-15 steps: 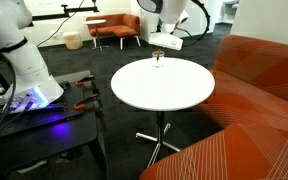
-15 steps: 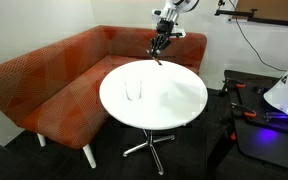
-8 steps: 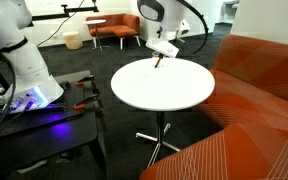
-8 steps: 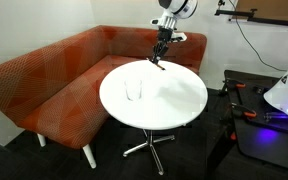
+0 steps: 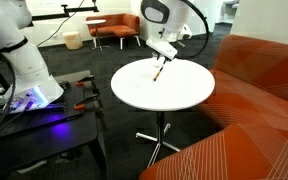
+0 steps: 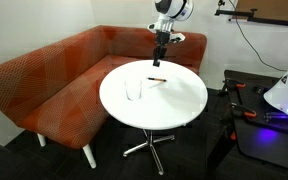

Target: Take the pen out of the glass and set it on the table

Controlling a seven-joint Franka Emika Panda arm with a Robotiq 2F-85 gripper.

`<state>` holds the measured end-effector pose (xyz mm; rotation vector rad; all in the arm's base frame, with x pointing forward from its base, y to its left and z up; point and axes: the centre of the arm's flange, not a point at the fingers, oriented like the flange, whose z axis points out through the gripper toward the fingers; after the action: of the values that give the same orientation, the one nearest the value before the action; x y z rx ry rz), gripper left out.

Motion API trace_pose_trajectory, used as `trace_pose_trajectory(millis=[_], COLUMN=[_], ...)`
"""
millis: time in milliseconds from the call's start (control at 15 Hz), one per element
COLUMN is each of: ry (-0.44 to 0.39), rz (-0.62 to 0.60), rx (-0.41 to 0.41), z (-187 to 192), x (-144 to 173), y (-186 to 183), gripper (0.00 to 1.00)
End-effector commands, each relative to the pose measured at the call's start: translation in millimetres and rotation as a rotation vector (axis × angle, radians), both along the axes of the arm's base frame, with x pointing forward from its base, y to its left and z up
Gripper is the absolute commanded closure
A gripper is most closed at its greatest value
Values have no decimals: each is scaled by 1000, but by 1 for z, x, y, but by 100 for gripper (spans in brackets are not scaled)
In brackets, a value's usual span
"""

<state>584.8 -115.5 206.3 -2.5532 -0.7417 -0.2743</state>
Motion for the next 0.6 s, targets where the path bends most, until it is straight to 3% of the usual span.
trace_pose_trajectory(millis=[0, 200, 533], ry=[36, 45, 36], rz=[-23, -34, -51], rx=[-35, -59, -77], z=[16, 30, 51], x=[6, 1, -3], y=[10, 18, 26], gripper=[24, 1, 0])
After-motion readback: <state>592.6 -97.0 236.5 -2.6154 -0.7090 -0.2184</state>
